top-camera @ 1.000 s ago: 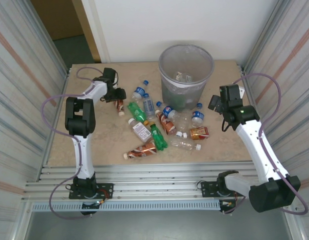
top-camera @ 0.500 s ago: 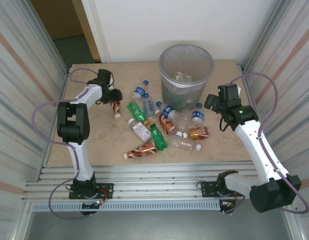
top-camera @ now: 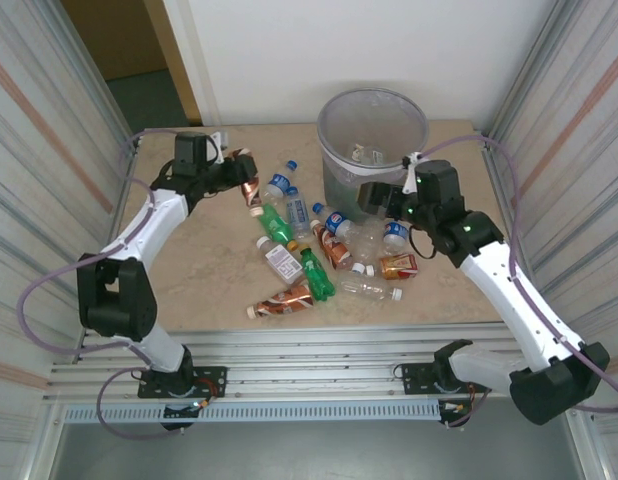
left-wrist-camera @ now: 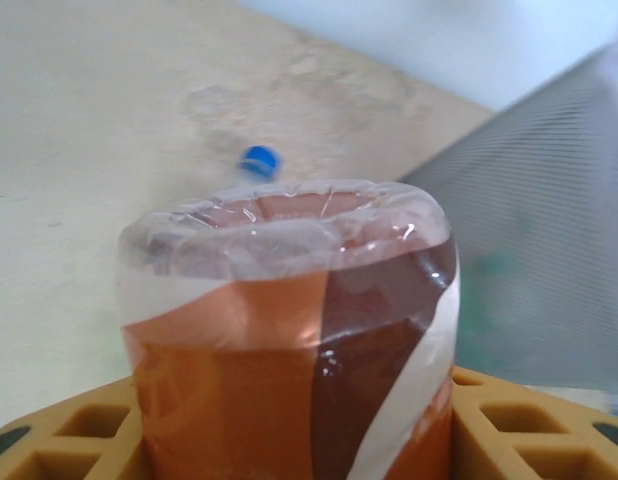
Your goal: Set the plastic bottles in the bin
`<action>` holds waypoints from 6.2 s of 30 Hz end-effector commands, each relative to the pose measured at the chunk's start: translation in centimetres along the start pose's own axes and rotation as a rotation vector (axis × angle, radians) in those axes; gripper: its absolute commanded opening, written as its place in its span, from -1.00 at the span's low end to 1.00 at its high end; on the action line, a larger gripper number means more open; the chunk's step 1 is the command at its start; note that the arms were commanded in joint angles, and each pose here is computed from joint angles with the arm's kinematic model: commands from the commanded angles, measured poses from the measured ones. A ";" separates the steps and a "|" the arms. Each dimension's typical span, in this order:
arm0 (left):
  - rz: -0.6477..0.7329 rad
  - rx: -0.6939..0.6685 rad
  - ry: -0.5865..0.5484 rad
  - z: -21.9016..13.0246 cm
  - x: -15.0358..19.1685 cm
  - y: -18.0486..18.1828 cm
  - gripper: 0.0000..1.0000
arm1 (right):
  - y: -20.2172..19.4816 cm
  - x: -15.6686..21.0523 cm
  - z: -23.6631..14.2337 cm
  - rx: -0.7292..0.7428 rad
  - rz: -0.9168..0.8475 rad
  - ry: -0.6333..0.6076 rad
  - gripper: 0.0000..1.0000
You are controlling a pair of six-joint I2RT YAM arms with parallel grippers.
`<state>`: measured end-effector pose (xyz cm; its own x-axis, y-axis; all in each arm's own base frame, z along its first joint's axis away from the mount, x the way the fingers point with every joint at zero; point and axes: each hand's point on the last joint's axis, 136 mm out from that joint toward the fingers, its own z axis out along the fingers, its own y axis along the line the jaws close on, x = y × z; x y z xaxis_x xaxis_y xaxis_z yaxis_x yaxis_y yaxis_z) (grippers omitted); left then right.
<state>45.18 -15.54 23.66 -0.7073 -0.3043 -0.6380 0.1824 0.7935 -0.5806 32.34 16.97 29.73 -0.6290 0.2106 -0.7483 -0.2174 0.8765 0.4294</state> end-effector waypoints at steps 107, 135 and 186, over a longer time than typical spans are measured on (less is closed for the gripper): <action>0.215 0.004 -0.268 -12.7 4.9 -3.1 0.96 | -6.1 -15.0 3.9 0.335 -0.194 -0.046 0.52; 0.991 0.023 0.470 -8.5 26.5 -5.1 0.85 | -10.4 -8.2 -5.1 0.427 -0.026 -0.139 0.95; 1.104 -0.186 0.829 -4.1 32.4 -0.3 -0.13 | -11.7 -6.9 -5.2 0.431 0.018 -0.121 0.95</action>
<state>19.59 -23.49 3.59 -0.4726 0.8632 -0.1776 0.8586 0.4964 0.1281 35.58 3.37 31.86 -0.5599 0.2194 -0.7990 0.1198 0.9756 0.1839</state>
